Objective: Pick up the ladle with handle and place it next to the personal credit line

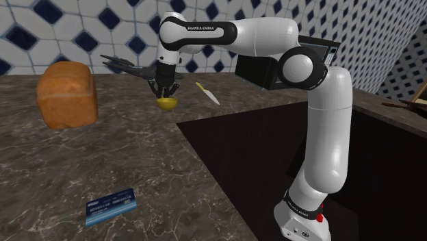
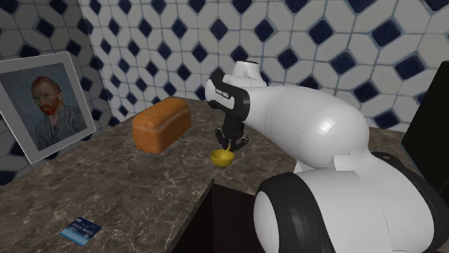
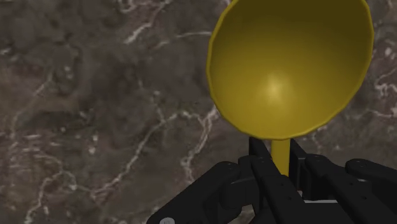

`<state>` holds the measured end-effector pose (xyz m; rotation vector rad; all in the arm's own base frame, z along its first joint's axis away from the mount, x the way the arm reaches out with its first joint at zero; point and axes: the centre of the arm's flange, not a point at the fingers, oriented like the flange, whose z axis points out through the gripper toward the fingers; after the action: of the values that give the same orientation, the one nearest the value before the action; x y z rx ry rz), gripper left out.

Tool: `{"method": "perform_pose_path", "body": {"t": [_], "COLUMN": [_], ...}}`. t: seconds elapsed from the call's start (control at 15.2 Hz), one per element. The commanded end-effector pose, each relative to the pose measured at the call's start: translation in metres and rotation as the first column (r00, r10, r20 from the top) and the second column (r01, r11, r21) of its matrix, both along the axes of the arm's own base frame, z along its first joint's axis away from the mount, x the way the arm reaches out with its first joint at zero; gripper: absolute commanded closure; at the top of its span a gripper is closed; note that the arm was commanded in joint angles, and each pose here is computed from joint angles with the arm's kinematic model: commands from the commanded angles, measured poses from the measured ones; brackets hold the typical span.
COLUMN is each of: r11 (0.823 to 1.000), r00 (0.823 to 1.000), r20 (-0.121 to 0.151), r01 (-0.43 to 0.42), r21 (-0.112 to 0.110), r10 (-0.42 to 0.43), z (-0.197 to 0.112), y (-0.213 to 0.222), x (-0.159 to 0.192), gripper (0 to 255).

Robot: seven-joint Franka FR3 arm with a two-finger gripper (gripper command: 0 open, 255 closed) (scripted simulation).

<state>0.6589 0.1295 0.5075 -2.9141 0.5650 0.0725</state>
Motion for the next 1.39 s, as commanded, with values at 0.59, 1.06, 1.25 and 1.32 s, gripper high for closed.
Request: {"method": "perform_pose_path", "body": {"t": [0.59, 1.06, 1.25, 1.32], "r11": [1.0, 1.0, 1.0, 1.0], "r00": [1.0, 1.0, 1.0, 1.0], "r20": [-0.001, -0.001, -0.001, -0.001], "r01": [0.0, 0.0, 0.0, 0.0], "r21": [0.0, 0.0, 0.0, 0.0], "r10": [0.0, 0.0, 0.0, 0.0], "z": [0.031, 0.068, 0.084, 0.089], "y": [0.0, 0.0, 0.0, 0.0], "x": [0.0, 0.0, 0.0, 0.0], "gripper": [255, 255, 255, 255]}}
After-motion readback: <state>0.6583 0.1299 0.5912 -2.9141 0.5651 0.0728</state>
